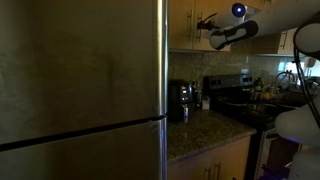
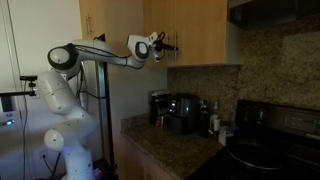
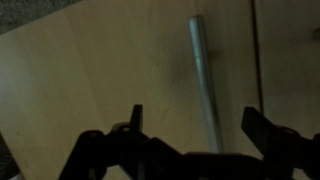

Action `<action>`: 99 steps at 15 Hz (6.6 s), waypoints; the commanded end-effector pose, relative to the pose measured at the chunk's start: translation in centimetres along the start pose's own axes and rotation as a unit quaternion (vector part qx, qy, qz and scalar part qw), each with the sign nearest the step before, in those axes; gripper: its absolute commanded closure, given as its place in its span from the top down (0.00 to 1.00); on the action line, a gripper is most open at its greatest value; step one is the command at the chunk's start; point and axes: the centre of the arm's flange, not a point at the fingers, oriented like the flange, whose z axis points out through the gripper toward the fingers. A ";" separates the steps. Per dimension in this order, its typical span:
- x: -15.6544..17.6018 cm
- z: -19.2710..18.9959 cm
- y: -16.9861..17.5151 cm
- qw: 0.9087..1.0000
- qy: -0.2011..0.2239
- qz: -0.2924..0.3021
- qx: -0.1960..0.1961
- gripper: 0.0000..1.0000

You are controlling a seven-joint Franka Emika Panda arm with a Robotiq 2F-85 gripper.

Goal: Open the door of the kitchen cabinet

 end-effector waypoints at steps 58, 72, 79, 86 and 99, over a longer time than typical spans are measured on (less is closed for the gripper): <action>2.4 -5.7 0.1 0.987 -0.065 -0.100 -0.111 0.02; 7.2 -12.2 8.4 0.968 -0.084 -0.053 -0.230 0.00; 8.4 -16.2 12.7 0.963 -0.113 -0.030 -0.242 0.00; 10.0 -20.1 16.0 0.966 -0.130 -0.018 -0.222 0.00; 11.3 -18.7 19.5 0.966 -0.129 -0.009 -0.222 0.00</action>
